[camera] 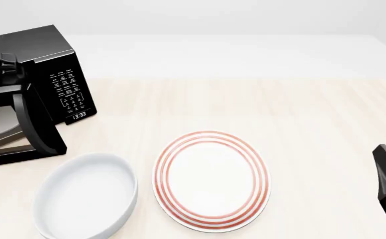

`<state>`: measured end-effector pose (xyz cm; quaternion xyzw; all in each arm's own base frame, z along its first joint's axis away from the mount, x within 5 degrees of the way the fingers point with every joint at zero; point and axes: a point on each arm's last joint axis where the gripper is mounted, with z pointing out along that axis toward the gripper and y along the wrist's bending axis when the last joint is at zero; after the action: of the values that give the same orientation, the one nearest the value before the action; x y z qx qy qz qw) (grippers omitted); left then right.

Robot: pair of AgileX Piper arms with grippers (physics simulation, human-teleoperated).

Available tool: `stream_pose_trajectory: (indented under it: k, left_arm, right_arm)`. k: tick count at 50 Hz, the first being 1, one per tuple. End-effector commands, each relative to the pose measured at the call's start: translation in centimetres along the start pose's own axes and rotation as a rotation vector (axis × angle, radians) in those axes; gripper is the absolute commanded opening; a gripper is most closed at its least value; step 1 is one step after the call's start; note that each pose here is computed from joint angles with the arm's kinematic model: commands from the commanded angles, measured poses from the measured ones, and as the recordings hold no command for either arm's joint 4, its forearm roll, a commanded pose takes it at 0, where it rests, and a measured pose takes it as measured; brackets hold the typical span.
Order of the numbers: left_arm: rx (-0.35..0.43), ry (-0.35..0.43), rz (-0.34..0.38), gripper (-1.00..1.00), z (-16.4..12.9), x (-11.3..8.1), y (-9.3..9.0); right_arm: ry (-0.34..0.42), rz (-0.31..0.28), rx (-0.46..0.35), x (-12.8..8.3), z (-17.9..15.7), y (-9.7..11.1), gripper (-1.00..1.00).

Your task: Open the microwave.

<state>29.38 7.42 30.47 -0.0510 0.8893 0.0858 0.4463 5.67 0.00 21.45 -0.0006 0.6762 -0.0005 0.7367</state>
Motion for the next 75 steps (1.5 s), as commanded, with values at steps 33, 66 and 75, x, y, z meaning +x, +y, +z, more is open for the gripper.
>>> stream_pose_trajectory:
  k: [33, 66, 75]
  left_arm:
    - [-0.011, 0.040, -0.014, 1.00, -1.0, 2.6, 0.2]
    - [-0.016, 0.051, -0.012, 1.00, -2.1, 4.1, 0.2]
    - [-0.017, 0.054, -0.014, 1.00, -2.7, 4.8, 0.1]
  right_arm:
    - [0.000, 0.000, 0.000, 0.0, 0.0, 0.0, 1.00]
    - [0.000, 0.000, 0.000, 0.0, 0.0, 0.0, 1.00]
    - [0.000, 0.000, 0.000, 0.0, 0.0, 0.0, 1.00]
